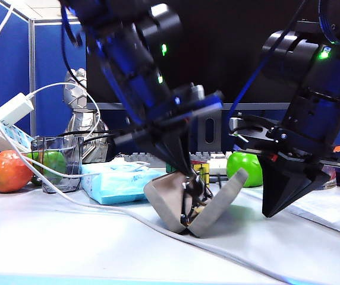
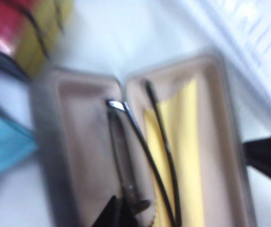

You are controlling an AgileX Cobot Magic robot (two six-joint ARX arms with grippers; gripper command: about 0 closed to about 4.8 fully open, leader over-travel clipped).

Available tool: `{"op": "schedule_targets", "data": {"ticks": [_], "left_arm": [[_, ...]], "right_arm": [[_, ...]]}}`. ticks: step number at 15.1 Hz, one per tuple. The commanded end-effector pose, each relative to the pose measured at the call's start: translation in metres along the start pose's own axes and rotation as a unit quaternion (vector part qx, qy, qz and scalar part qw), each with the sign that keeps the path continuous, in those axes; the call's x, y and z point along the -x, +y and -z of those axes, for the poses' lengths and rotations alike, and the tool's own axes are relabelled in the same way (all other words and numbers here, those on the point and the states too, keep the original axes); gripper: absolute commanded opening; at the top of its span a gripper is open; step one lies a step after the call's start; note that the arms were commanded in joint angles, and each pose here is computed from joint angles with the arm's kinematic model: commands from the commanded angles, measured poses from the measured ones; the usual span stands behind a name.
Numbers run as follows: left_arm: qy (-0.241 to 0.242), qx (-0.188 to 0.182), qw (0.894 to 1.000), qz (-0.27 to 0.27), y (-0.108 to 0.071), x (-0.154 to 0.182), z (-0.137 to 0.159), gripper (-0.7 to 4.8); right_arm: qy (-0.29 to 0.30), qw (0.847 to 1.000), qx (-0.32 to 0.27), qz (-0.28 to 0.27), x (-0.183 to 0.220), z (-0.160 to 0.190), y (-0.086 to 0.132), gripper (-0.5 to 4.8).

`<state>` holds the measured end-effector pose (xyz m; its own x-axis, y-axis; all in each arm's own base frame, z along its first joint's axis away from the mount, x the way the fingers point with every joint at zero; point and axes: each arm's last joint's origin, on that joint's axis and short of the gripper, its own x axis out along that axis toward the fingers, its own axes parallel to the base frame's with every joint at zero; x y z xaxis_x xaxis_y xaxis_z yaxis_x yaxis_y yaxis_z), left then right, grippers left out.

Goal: Pick up the glasses, fold the temples of the glasses, place the glasses into the glasses case, and finally close the glasses case.

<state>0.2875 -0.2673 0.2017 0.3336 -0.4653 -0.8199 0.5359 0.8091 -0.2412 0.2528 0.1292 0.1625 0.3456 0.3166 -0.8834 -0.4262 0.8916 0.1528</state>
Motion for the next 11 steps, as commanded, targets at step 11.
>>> {"op": "schedule_targets", "data": {"ticks": [11], "left_arm": [[0.021,0.021,0.999,0.043,0.001,-0.031,0.005,-0.06]], "right_arm": [[-0.007,0.999,0.006,-0.031,-0.008,-0.003,0.001,-0.01]]}}
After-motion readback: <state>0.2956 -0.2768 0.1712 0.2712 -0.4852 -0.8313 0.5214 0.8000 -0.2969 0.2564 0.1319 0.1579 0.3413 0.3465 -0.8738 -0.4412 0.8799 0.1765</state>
